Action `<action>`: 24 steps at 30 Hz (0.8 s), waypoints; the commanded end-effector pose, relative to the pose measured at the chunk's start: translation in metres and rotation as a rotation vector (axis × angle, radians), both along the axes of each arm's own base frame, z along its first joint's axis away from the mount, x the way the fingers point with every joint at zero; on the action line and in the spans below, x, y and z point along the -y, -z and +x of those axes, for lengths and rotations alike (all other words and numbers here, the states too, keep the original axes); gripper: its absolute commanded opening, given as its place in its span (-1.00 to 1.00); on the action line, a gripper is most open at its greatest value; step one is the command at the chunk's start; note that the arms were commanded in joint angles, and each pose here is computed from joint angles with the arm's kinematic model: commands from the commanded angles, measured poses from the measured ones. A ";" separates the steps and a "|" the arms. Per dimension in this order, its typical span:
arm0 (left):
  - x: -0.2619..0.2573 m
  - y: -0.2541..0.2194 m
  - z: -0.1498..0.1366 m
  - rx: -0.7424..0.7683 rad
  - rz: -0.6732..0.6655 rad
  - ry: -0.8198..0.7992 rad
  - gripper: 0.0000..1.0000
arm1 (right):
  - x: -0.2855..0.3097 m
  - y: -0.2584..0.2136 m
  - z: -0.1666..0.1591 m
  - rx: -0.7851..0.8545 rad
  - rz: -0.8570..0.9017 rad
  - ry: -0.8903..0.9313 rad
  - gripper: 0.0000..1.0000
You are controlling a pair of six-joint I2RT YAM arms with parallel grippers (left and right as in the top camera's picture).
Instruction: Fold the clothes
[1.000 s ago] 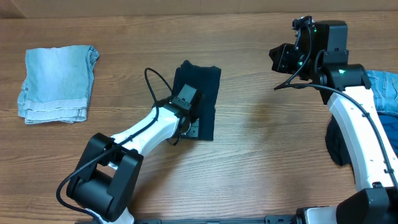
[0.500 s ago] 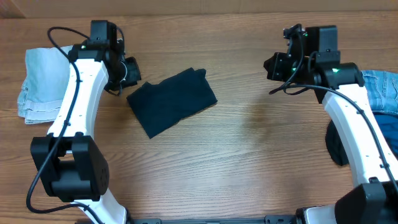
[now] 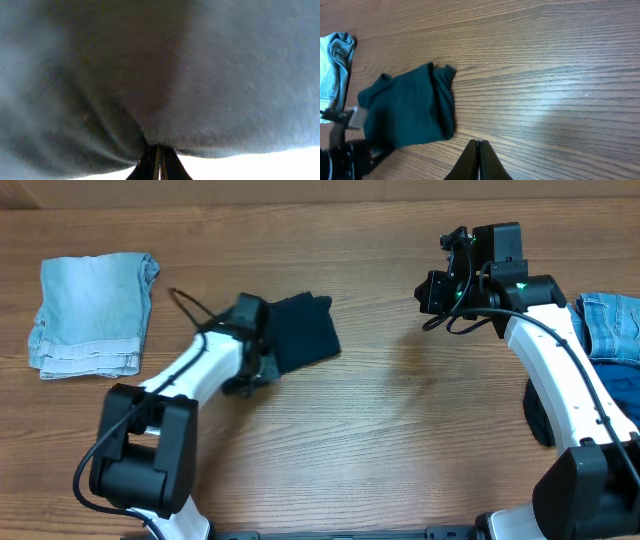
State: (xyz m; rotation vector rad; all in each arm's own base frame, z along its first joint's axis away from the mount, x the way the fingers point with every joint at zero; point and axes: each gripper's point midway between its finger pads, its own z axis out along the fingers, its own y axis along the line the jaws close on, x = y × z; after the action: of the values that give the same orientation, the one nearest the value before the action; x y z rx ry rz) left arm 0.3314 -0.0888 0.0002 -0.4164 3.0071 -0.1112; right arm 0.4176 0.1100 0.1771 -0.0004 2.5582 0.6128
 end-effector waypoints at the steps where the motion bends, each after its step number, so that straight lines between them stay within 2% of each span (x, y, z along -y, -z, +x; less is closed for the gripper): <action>1: -0.080 0.009 0.009 -0.011 0.128 -0.182 -0.90 | 0.002 -0.003 0.002 0.014 -0.009 0.002 -0.92; 4: -0.103 -0.020 0.054 0.112 0.068 -0.214 -0.83 | 0.002 -0.003 0.002 0.014 -0.009 0.002 -0.92; 6: -0.104 -0.053 0.089 0.217 0.056 -0.190 -0.59 | 0.002 -0.003 0.002 0.014 -0.009 0.002 -0.92; 8: -0.096 -0.080 0.105 0.255 0.024 -0.162 -0.49 | 0.002 -0.003 0.002 0.013 -0.009 0.002 -0.92; 11: -0.073 -0.099 0.092 0.173 -0.078 -0.158 -0.48 | 0.002 -0.003 0.001 0.010 -0.011 -0.001 -0.91; 12: -0.071 -0.093 0.070 0.072 -0.086 -0.243 -0.62 | 0.002 -0.003 0.001 0.010 -0.011 -0.001 -0.91; 13: -0.068 -0.085 0.058 0.024 -0.083 -0.248 -0.74 | 0.002 -0.003 0.001 0.011 -0.011 -0.001 -0.91; 15: -0.048 -0.068 0.045 -0.006 -0.076 -0.137 -0.78 | -0.002 -0.004 0.001 0.014 0.000 -0.015 -0.91; 17: -0.015 -0.060 0.048 0.037 -0.078 0.000 -0.78 | -0.009 -0.003 -0.001 0.029 -0.012 -0.069 -0.91; 20: 0.051 -0.068 0.072 0.198 -0.110 0.121 -0.78 | -0.003 -0.002 0.001 0.032 -0.031 -0.048 -0.92; 23: 0.078 -0.066 0.089 0.290 -0.089 0.062 -0.78 | 0.003 -0.004 0.005 0.041 -0.027 -0.031 -0.92; 24: 0.082 -0.054 0.092 0.280 -0.096 0.020 -0.78 | 0.005 -0.006 0.006 0.049 -0.019 -0.027 -0.92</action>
State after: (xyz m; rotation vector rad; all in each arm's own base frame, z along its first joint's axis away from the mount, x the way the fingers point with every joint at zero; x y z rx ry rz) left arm 0.4131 -0.1664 0.0757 -0.1908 2.7598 -0.3321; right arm 0.4173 0.1121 0.1774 -0.0639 2.5499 0.5985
